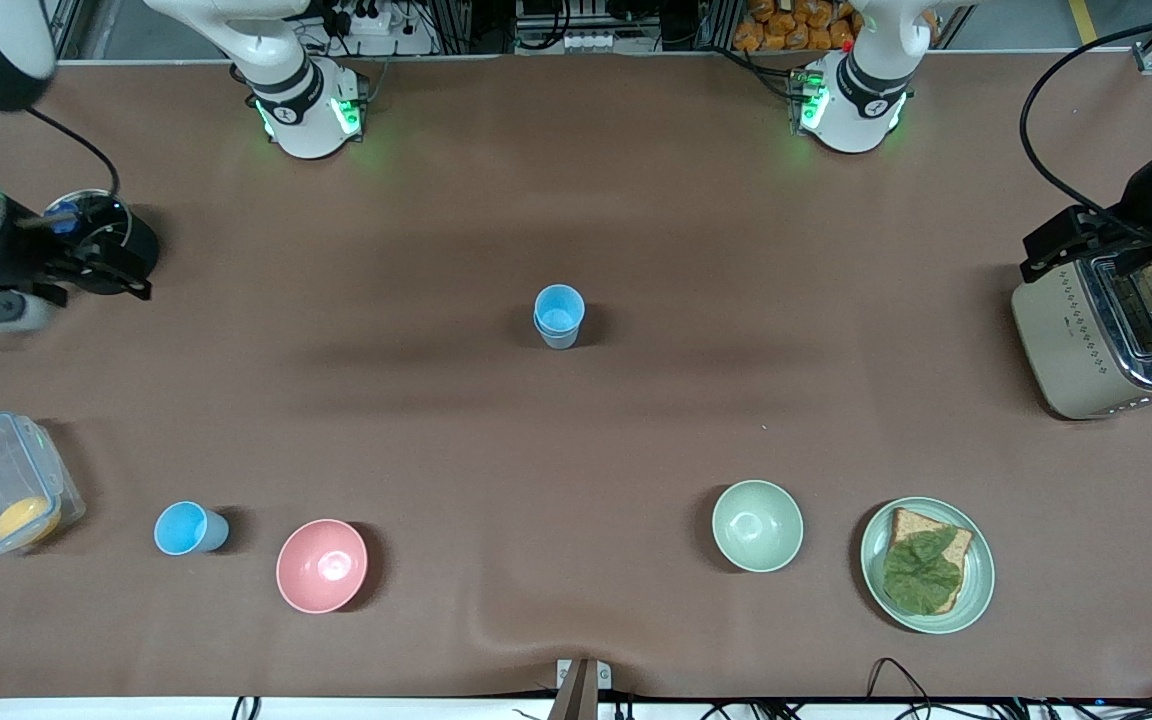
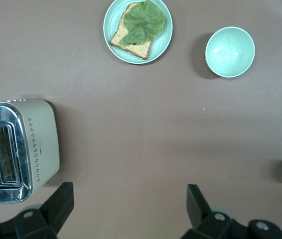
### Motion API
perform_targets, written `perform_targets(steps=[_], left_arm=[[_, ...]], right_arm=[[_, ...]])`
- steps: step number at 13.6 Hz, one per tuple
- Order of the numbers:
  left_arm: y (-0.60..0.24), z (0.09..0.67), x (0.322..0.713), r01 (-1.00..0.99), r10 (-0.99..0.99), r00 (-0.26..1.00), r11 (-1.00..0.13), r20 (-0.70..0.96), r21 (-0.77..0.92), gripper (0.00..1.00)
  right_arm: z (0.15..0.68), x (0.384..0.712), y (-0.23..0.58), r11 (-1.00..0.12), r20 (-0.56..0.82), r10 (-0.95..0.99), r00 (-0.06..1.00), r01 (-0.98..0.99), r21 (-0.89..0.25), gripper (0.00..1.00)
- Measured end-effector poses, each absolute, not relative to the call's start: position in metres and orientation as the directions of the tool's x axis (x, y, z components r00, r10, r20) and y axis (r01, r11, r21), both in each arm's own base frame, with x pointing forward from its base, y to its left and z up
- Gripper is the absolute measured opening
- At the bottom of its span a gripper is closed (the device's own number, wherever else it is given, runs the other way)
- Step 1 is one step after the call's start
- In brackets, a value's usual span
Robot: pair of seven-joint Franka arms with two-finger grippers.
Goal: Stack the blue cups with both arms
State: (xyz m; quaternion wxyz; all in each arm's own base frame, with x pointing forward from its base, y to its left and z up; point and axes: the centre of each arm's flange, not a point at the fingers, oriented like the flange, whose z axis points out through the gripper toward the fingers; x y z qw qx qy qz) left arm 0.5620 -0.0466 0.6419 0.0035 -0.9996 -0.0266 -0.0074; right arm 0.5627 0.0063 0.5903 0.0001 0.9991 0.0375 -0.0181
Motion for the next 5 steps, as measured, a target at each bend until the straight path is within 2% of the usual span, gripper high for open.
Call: perform_targets(steps=[5], left_arm=[[-0.045, 0.645, 0.561, 0.025, 0.025, 1.000, -1.000, 0.014, -0.007, 1.00]], right_arm=[[0.605, 0.560, -0.014, -0.999, -0.041, 0.034, 0.999, 0.034, 0.000, 1.00]])
